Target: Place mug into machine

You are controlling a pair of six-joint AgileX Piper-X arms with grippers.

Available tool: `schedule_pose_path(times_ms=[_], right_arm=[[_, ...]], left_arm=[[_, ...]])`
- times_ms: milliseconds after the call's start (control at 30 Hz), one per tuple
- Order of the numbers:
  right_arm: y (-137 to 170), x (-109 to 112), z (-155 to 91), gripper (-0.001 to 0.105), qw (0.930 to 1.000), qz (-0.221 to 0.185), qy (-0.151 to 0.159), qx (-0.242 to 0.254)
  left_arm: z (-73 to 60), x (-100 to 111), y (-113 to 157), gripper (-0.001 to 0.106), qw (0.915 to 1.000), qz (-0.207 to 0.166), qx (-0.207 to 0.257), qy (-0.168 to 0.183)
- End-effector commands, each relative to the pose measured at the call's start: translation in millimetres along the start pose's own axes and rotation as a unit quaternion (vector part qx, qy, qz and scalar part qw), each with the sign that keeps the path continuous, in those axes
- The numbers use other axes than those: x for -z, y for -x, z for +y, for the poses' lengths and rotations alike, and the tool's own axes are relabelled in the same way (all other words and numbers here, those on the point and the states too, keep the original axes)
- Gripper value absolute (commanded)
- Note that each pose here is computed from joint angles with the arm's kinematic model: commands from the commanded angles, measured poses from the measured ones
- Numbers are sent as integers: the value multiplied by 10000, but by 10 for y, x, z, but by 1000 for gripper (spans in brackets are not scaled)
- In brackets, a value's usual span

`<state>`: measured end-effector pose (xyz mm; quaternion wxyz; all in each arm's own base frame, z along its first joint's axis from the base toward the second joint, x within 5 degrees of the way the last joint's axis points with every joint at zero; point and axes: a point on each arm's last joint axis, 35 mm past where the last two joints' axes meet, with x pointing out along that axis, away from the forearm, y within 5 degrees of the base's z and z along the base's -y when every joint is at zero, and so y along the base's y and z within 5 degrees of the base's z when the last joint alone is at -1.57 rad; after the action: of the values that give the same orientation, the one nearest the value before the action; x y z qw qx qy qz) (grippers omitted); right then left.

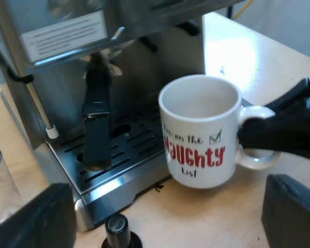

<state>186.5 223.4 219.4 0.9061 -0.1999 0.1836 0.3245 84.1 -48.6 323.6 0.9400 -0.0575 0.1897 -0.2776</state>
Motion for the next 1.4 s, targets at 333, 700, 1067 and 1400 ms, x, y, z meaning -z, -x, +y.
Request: schedule_pose_path(times_ms=[333, 700, 1067, 1400], right_arm=[[-160, -142, -150, 0, 9975, -393, -149, 561], [-422, -151, -144, 0, 9977, -451, -71, 498], [-688, -169, -96, 0, 9973, -473, -83, 551], [-899, -166, -61, 0, 9967, -455, -91, 667]], left_arm=[[148, 5, 5, 74, 9997, -121, 208, -38], [156, 21, -50, 74, 9996, 15, 268, -35], [154, 21, -49, 74, 9996, 15, 285, -36], [154, 21, -49, 74, 9996, 15, 285, -36]])
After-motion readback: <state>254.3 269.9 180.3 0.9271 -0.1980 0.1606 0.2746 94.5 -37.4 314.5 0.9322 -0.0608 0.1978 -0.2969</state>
